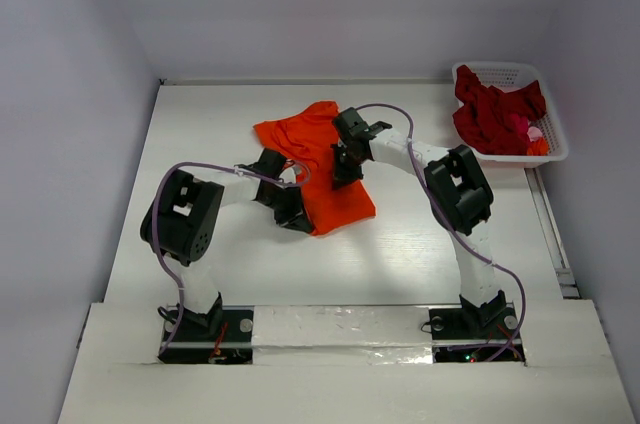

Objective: Fold and stack the t-shirts
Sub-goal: Fold the folded rectangular tshirt in 1/3 of the way

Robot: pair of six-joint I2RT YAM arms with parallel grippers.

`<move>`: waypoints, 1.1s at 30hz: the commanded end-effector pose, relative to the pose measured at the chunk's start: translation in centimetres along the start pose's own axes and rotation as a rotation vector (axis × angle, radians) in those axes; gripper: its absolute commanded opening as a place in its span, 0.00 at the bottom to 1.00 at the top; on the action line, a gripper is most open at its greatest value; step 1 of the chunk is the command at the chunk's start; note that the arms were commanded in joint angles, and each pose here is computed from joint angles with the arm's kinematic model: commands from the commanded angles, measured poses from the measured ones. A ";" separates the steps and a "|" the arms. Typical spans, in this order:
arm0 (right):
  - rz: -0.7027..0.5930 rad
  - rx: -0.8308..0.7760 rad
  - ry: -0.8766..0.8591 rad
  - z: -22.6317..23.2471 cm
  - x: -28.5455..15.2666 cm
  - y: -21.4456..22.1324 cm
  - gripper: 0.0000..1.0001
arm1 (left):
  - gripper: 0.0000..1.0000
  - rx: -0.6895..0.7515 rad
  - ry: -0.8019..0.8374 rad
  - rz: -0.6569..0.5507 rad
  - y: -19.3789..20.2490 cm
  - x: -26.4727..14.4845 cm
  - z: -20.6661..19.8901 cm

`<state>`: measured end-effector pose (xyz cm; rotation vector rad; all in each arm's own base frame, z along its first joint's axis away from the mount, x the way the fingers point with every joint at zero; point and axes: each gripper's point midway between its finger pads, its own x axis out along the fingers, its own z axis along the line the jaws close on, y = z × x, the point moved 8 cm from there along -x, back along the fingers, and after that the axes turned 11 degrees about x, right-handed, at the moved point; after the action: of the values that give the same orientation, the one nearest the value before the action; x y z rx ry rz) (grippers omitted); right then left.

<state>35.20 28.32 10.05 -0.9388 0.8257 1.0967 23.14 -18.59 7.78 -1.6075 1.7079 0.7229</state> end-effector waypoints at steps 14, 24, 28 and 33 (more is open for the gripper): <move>-0.003 -0.005 0.018 0.2 1.0 -0.2 0.00 | 0.00 0.101 -0.098 0.210 5.2 0.6 1.9; -0.004 0.000 0.017 0.2 1.1 -0.3 0.00 | 0.00 0.095 -0.085 0.202 6.0 -0.6 1.3; -0.004 -0.002 0.017 0.2 1.2 -0.3 0.00 | 0.00 0.086 -0.092 0.134 5.2 -1.3 0.4; -0.007 0.000 0.021 0.2 1.1 -0.3 0.00 | 0.00 0.070 -0.084 0.038 3.3 -2.1 -1.3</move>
<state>35.30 28.52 10.01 -0.9299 0.8304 1.1068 18.60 -17.59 8.49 -1.4338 1.7749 0.7557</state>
